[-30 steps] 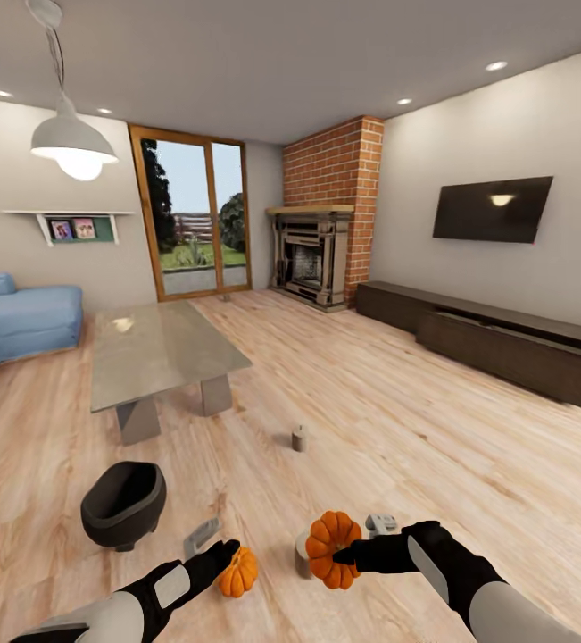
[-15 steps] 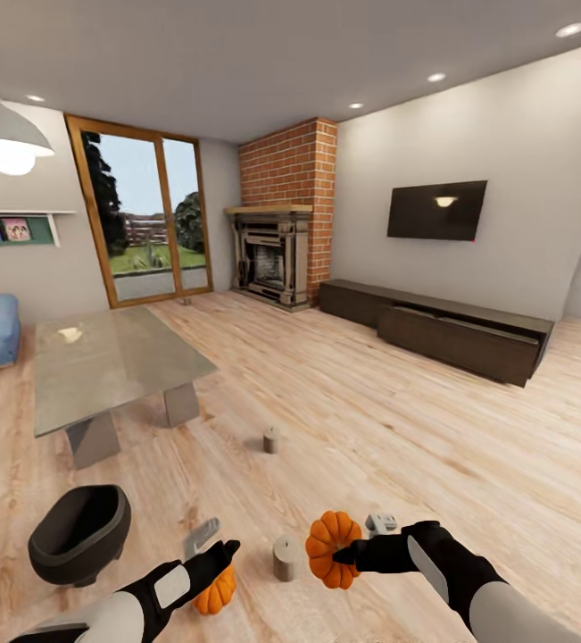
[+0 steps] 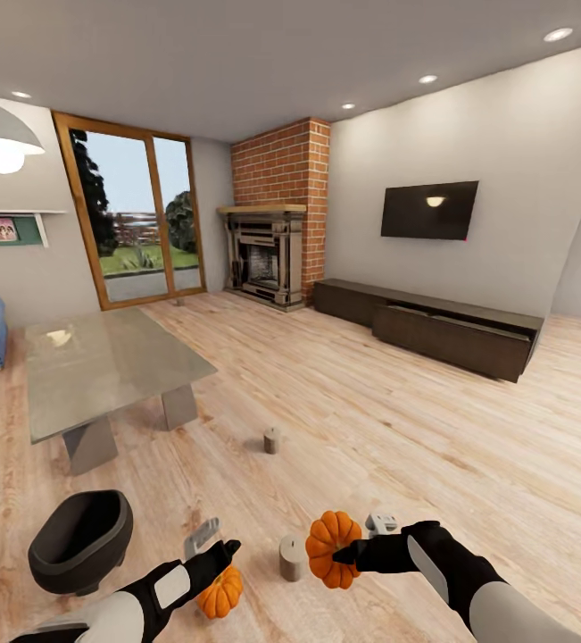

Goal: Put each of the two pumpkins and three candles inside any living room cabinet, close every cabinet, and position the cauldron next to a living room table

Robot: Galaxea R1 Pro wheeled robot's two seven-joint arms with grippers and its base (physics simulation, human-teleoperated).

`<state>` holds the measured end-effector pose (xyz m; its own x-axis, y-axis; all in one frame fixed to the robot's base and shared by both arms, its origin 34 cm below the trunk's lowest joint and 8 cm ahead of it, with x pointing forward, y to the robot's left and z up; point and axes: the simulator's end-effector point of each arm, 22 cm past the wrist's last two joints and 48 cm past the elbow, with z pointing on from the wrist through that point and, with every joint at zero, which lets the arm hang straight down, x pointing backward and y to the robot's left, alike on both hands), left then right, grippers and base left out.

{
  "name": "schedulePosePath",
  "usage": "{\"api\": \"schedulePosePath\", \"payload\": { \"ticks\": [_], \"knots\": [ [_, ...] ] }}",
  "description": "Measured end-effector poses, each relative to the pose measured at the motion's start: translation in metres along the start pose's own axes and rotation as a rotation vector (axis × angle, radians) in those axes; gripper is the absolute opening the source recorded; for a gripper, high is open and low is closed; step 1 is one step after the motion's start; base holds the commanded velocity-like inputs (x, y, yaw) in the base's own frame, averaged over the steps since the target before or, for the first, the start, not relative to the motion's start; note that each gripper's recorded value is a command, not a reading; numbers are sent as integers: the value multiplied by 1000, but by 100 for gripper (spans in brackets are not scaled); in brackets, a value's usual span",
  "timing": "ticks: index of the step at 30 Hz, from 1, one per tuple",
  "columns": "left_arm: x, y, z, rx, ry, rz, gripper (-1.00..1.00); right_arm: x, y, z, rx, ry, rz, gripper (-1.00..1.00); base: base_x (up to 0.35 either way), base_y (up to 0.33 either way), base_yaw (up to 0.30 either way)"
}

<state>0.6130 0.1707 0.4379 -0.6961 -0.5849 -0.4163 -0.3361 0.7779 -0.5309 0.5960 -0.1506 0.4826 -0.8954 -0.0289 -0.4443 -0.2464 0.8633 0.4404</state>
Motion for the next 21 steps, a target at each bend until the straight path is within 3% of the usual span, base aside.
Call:
{"api": "schedulePosePath", "payload": {
  "ticks": [11,13,14,15,18,21],
  "knots": [
    [8,-10,1,10,15,25,100,-2,-4,-3,-1,-7,7,-100,0,0,0],
    [9,-10,2,9,18,23,100,-10,-17,-11,9,-35,32,-100,0,0,0],
    [14,-14,2,15,29,23,100,-21,-26,-19,6,-74,80,-100,0,0,0],
    [19,-18,3,19,41,23,100,-24,-32,-23,12,-85,92,-100,0,0,0],
    [26,-22,3,14,67,19,100,-36,-37,-31,9,-116,108,-100,0,0,0],
    [29,-17,3,-19,78,18,100,-58,-28,-40,-8,-162,86,-100,0,0,0]
  ]
}}
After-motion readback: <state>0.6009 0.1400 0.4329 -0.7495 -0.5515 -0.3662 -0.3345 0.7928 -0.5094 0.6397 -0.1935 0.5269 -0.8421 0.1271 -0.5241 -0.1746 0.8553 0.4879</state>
